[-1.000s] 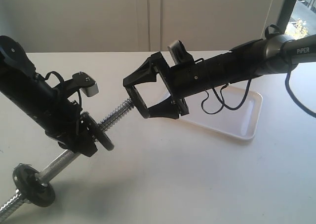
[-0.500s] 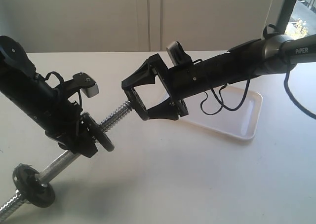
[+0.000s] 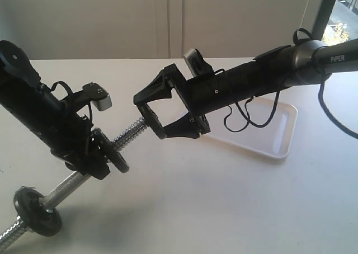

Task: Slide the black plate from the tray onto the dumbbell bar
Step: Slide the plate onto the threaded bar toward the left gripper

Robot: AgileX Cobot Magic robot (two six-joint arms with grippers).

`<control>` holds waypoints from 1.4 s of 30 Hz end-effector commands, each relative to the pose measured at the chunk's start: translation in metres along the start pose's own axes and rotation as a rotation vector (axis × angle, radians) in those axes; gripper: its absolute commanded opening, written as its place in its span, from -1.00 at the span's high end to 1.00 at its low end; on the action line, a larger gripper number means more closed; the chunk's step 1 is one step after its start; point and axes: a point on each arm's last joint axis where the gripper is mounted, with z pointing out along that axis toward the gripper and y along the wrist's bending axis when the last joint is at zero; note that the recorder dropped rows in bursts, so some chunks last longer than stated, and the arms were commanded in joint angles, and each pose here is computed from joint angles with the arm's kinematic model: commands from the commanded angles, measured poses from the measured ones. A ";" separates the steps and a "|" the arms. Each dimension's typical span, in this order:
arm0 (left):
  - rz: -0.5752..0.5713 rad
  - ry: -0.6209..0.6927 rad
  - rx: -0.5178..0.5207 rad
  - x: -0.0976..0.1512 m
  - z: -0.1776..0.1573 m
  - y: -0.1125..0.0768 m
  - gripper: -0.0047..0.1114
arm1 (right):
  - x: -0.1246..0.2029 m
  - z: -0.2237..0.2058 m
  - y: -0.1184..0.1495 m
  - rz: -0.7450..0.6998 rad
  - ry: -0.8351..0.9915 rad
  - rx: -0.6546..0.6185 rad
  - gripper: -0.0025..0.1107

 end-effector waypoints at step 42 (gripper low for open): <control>-0.036 -0.093 0.042 -0.012 -0.016 -0.012 0.92 | 0.021 0.032 0.030 -0.057 0.119 -0.077 0.96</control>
